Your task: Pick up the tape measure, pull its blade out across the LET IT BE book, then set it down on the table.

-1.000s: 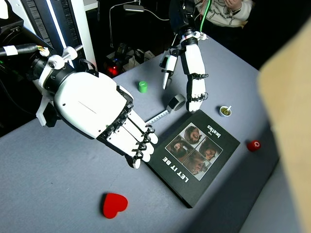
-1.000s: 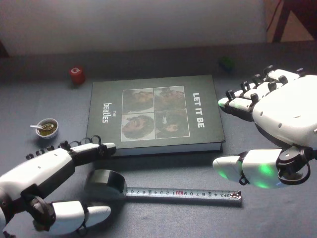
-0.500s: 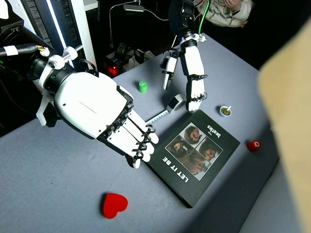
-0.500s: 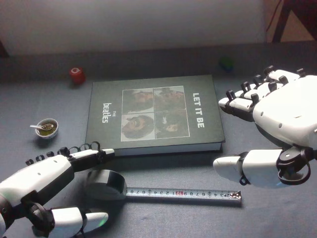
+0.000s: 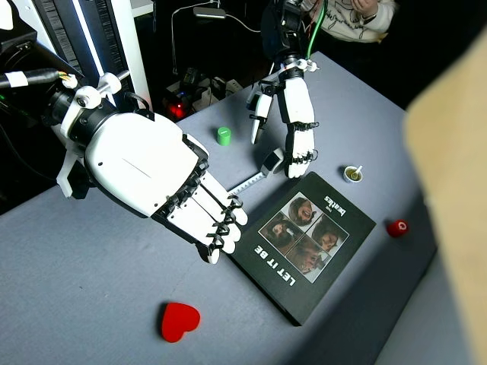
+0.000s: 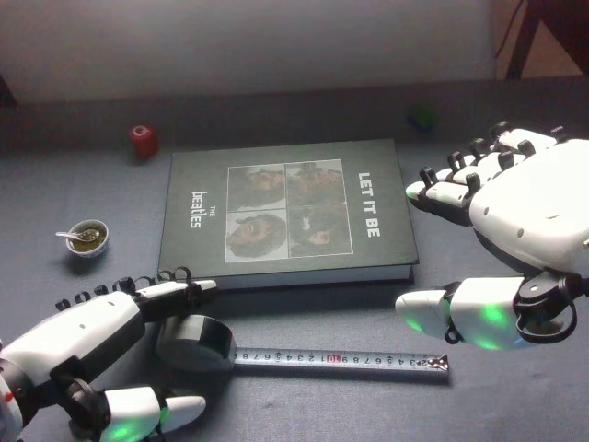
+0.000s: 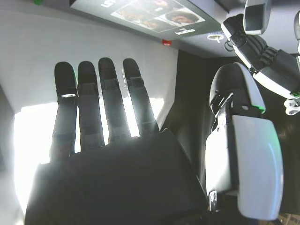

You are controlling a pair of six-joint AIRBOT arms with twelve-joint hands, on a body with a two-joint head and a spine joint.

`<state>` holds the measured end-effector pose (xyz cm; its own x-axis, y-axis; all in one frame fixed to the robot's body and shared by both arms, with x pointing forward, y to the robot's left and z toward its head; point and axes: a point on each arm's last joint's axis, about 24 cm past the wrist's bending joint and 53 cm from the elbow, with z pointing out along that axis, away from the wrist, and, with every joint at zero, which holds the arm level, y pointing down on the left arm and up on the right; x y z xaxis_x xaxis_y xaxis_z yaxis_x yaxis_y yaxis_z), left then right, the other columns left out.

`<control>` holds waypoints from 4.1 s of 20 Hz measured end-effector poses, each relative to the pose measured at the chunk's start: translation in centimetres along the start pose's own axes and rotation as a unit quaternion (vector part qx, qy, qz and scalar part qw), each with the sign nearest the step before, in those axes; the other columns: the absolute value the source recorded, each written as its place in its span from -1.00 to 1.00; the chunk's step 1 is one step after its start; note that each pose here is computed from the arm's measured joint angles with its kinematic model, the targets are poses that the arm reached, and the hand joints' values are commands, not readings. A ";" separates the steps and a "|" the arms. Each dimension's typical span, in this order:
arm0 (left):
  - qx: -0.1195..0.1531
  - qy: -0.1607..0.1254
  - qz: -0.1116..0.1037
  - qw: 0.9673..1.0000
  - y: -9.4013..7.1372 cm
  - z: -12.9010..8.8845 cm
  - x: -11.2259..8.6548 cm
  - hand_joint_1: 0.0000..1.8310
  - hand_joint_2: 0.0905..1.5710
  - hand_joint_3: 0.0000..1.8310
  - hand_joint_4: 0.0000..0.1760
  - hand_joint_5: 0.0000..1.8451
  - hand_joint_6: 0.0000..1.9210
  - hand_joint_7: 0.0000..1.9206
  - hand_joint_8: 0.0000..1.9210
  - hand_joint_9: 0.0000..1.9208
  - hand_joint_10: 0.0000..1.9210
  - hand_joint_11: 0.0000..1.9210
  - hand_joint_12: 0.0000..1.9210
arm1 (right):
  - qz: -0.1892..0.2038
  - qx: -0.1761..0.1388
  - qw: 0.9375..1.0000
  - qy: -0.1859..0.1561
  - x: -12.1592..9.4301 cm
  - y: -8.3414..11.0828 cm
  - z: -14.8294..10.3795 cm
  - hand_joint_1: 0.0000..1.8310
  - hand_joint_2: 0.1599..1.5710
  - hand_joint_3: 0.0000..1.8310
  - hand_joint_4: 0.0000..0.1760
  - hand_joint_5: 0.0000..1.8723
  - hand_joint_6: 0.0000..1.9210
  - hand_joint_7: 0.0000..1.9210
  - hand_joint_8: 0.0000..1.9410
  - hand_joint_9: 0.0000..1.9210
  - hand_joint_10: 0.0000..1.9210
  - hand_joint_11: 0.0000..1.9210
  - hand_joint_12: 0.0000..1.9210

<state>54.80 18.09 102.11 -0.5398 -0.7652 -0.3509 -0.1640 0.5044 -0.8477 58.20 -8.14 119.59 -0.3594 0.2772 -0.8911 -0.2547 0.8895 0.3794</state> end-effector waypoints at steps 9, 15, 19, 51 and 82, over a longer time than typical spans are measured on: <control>0.011 -0.014 0.023 1.000 -0.6 1.0 -1.1 0.51 0.36 -1.00 -1.00 0.09 -0.29 0.08 -0.07 -0.05 0.27 -0.03 -0.14 | 0.000 0.000 1.000 0.000 0.0 0.0 0.0 -0.92 0.32 -1.00 -0.70 -0.77 -1.00 -0.76 -1.00 -0.78 -1.00 -1.00 -0.11; 0.011 -0.013 0.031 0.999 -0.6 1.6 -1.0 0.52 0.32 -1.00 -1.00 0.26 -0.57 0.12 -0.13 0.03 0.30 -0.01 0.00 | 0.000 -0.001 1.000 0.000 0.0 0.1 0.0 -0.92 0.32 -1.00 -0.70 -0.78 -1.00 -0.76 -1.00 -0.79 -1.00 -1.00 -0.12; 0.014 -0.013 0.033 0.999 -0.8 1.6 -1.0 0.51 0.36 -1.00 -1.00 0.13 -0.33 0.06 -0.04 -0.04 0.34 -0.01 -0.06 | -0.002 -0.002 1.000 -0.001 0.0 0.1 0.0 -0.92 0.32 -1.00 -0.69 -0.78 -1.00 -0.76 -1.00 -0.81 -1.00 -1.00 -0.17; 0.065 -0.074 0.069 0.993 -11.8 3.6 -14.8 0.51 0.36 -1.00 -1.00 0.12 -0.29 0.05 -0.02 -0.03 0.32 0.00 -0.09 | 0.022 -0.028 0.994 -0.105 -7.4 6.4 7.1 0.14 0.31 -0.99 -1.00 -0.08 -1.00 -0.01 -1.00 -0.28 -0.43 -0.59 0.42; 0.095 -0.083 0.038 0.991 -13.8 3.7 -15.2 0.51 0.36 -1.00 -1.00 0.11 -0.28 0.05 -0.03 -0.02 0.30 0.00 -0.10 | 0.037 -0.004 0.992 -0.119 -7.4 5.0 11.1 0.15 0.33 -1.00 -1.00 -0.05 -0.99 0.02 -0.99 -0.26 -0.44 -0.54 0.40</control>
<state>68.37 21.23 117.69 -0.3993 -0.7907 -0.4640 0.0398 0.4907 -0.8704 69.53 -1.71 125.34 -0.1548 0.4215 -0.8935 -0.2432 0.8603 0.4480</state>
